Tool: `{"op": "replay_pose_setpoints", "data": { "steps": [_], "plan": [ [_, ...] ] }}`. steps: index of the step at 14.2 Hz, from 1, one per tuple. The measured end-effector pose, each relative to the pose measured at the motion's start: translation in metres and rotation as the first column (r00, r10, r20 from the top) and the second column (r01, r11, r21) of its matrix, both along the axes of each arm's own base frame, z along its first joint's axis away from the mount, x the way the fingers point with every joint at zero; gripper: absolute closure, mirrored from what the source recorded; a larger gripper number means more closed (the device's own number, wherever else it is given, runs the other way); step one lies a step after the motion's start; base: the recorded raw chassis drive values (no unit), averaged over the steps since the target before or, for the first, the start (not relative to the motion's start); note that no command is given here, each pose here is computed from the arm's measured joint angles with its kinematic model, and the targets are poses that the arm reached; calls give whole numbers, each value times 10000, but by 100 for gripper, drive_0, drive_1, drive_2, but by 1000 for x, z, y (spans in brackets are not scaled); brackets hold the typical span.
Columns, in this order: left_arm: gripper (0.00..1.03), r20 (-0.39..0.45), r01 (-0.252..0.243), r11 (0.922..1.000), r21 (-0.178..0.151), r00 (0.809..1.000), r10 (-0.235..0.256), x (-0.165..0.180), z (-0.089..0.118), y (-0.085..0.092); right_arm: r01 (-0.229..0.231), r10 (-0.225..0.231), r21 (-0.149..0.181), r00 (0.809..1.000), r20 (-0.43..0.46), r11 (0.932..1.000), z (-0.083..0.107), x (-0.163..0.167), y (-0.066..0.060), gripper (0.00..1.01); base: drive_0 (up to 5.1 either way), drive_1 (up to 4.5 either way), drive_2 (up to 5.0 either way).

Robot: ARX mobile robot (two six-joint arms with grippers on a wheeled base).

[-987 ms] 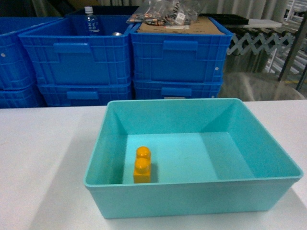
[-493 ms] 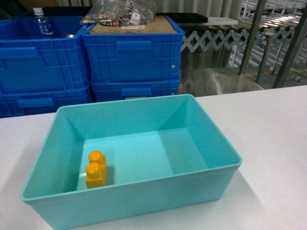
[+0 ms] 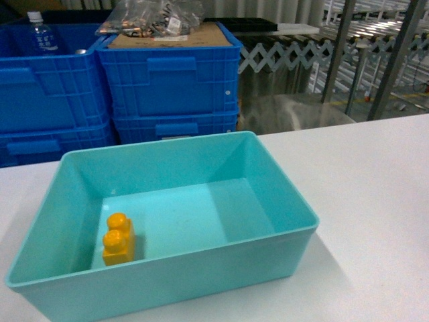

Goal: Pick red block from blue box to shelf

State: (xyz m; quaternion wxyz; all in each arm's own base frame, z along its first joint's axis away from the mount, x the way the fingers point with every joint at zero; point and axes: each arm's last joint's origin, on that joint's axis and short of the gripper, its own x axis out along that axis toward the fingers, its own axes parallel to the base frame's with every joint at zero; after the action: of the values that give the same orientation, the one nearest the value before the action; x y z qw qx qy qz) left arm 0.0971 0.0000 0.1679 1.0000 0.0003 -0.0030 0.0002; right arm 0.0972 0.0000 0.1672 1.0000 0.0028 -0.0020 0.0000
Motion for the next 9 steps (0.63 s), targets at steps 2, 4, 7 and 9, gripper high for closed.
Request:
{"op": "replay_pose_setpoints", "data": {
  "steps": [2,4,7,9],
  "plan": [
    [5,-4,4,10000,0,10000,-4,0,0,0,0,0,0,10000,-4,10000,0,0,0,72,-145,-145,-145],
    [5,-4,0,10000,0,10000,0,0,0,0,0,0,4,10000,0,10000,0,0,0,72,-148,-148,-148],
    [5,-4,0,10000,0,10000,0,0,0,0,0,0,0,10000,0,10000,0,0,0,72,-143,-143,-143],
    [5,-4,0,10000,0,10000,0,0,0,0,0,0,0,10000,0,10000,0,0,0,72,-135,-135,-135]
  ]
}}
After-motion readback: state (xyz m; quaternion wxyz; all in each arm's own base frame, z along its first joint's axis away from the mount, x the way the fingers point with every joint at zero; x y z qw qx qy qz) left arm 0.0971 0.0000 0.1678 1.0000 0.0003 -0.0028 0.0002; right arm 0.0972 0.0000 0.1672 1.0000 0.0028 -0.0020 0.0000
